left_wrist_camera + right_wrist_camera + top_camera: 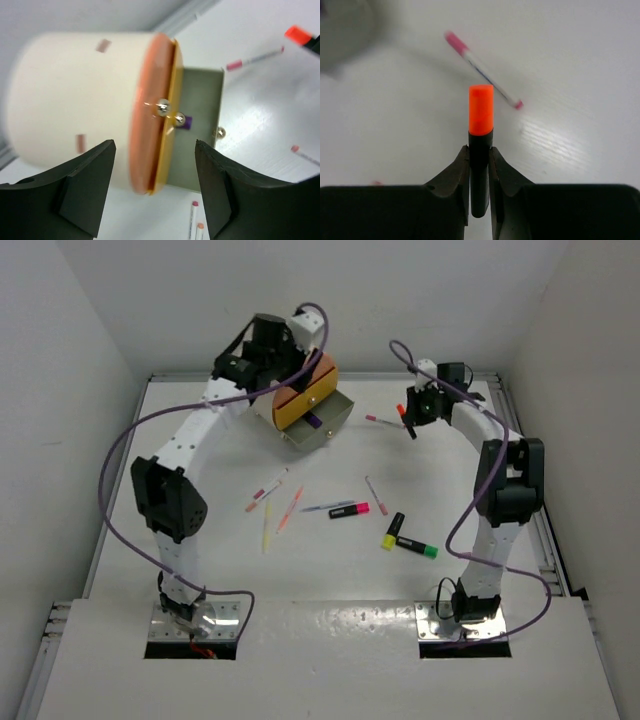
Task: Sort the stationery into containers
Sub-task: Pick up the pen from the center of the board, then place the pen in the drawer.
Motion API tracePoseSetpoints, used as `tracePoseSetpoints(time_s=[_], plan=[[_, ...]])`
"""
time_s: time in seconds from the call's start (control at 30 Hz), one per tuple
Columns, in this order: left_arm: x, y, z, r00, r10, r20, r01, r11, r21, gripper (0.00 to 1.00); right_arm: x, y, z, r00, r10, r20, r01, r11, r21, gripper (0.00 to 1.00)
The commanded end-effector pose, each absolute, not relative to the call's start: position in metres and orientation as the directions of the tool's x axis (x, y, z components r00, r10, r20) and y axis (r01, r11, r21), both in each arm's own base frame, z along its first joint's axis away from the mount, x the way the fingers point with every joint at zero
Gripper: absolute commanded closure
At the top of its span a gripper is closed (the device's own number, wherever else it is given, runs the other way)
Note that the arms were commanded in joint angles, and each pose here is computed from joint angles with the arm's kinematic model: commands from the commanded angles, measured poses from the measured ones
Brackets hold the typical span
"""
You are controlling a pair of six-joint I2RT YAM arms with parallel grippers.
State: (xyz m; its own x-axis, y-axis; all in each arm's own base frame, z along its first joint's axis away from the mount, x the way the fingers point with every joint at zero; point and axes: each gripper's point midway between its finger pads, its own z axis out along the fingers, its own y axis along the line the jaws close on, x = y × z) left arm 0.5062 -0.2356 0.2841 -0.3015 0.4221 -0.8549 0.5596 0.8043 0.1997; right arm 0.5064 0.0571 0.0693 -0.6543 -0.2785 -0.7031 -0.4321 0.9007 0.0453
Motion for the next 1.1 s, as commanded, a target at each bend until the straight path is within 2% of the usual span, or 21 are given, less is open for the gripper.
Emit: tracePoseSetpoints(time_s=[0.0, 0.13, 0.17, 0.2, 0.27, 0.47, 0.7, 0.8, 0.83, 0.87, 0.9, 0.93, 1.07], plan=[[0.484, -0.228, 0.388, -0.122, 0.254, -0.959, 0.545, 0.825, 0.149, 0.29, 0.524, 0.114, 0.173, -0.574, 0.015, -0.819, -0.411, 0.859, 0.304, 1.00], [0.476, -0.215, 0.392, -0.140, 0.220, -0.965, 0.560, 0.822, 0.105, 0.29, 0.522, 0.151, 0.186, -0.641, 0.290, -0.711, -0.288, 0.767, 0.573, 1.00], [0.474, -0.213, 0.388, -0.154, 0.218, -0.964, 0.563, 0.821, 0.096, 0.29, 0.522, 0.160, 0.191, -0.674, 0.437, -0.596, -0.173, 0.691, 0.702, 1.00], [0.472, -0.212, 0.387, -0.161, 0.207, -0.965, 0.572, 0.816, 0.080, 0.29, 0.528, 0.164, 0.195, -0.658, 0.498, -0.565, -0.155, 0.644, 0.749, 1.00], [0.472, -0.205, 0.383, -0.181, 0.189, -0.965, 0.572, 0.818, 0.053, 0.29, 0.532, 0.180, 0.197, -0.661, 0.622, -0.420, -0.035, 0.533, 0.845, 1.00], [0.469, -0.198, 0.387, -0.192, 0.162, -0.968, 0.586, 0.810, 0.019, 0.29, 0.539, 0.219, 0.184, -0.661, 0.696, -0.281, 0.150, 0.489, 0.859, 1.00], [0.466, -0.191, 0.387, -0.204, 0.151, -0.967, 0.575, 0.818, 0.007, 0.28, 0.547, 0.247, 0.173, -0.654, 0.721, -0.229, 0.211, 0.465, 0.860, 1.00], [0.466, -0.189, 0.385, -0.209, 0.153, -0.966, 0.575, 0.818, 0.005, 0.28, 0.548, 0.253, 0.167, -0.660, 0.718, -0.223, 0.221, 0.468, 0.855, 0.94], [0.465, -0.188, 0.383, -0.214, 0.154, -0.965, 0.575, 0.818, 0.003, 0.28, 0.549, 0.254, 0.164, -0.660, 0.718, -0.221, 0.224, 0.469, 0.854, 0.86], [0.464, -0.189, 0.382, -0.218, 0.155, -0.964, 0.579, 0.816, 0.000, 0.19, 0.548, 0.255, 0.163, -0.662, 0.718, -0.216, 0.228, 0.467, 0.854, 0.79], [0.464, -0.190, 0.379, -0.224, 0.156, -0.962, 0.586, 0.811, -0.005, 0.18, 0.549, 0.255, 0.163, -0.661, 0.719, -0.213, 0.228, 0.463, 0.857, 0.72], [0.462, -0.191, 0.375, -0.233, 0.158, -0.959, 0.594, 0.804, -0.011, 0.11, 0.548, 0.257, 0.163, -0.663, 0.719, -0.210, 0.229, 0.462, 0.857, 0.58], [0.458, -0.190, 0.362, -0.254, 0.162, -0.953, 0.593, 0.805, -0.021, 0.10, 0.546, 0.261, 0.164, -0.672, 0.712, -0.203, 0.222, 0.456, 0.862, 0.38]])
